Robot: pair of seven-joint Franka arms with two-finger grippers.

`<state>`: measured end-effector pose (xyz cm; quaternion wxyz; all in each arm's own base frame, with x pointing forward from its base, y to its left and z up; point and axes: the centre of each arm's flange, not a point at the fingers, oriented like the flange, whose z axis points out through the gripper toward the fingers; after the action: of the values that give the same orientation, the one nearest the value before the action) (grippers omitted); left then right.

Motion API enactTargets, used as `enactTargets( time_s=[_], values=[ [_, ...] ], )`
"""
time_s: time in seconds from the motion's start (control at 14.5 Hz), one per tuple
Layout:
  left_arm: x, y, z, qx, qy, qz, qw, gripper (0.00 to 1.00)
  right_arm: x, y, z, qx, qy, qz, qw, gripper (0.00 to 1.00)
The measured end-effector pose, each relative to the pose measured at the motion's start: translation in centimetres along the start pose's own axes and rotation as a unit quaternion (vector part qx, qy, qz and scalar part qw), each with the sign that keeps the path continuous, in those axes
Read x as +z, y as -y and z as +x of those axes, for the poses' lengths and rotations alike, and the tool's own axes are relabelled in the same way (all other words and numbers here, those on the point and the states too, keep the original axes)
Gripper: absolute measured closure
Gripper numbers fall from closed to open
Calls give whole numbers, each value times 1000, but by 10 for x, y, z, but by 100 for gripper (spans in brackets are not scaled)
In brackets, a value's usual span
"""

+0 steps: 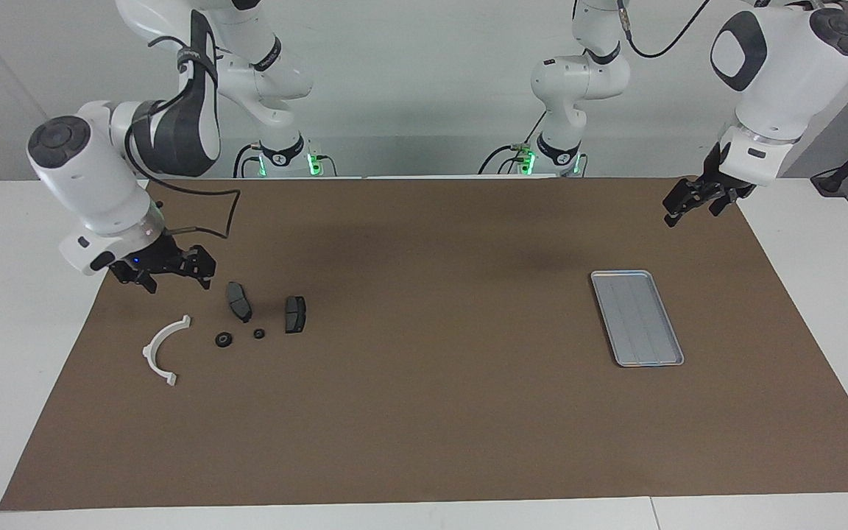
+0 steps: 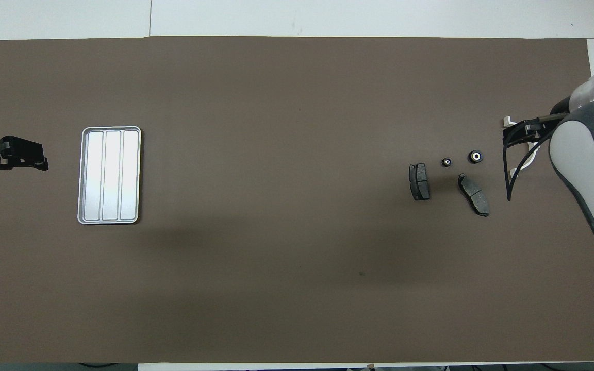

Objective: Pick bearing gear from pile to tray
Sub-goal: 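Reach the right gripper toward the small dark round gear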

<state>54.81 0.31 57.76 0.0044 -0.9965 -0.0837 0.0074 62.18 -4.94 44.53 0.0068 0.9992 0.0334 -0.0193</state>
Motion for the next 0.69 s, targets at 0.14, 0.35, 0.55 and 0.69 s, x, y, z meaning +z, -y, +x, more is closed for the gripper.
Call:
enactTargets(
  time_s=[0.14, 0.35, 0.55, 0.69],
  values=[
    [0, 0, 0, 0, 0, 0, 1000, 0, 24, 2, 4, -2, -3, 0, 1000, 0],
    [0, 0, 0, 0, 0, 0, 1000, 0, 46, 3, 8, -4, -6, -1, 1000, 0],
    [0, 0, 0, 0, 0, 0, 1000, 0, 71, 5, 15, -6, -13, -2, 1000, 0],
    [0, 0, 0, 0, 0, 0, 1000, 0, 96, 7, 19, -8, -14, -1, 1000, 0]
  ],
)
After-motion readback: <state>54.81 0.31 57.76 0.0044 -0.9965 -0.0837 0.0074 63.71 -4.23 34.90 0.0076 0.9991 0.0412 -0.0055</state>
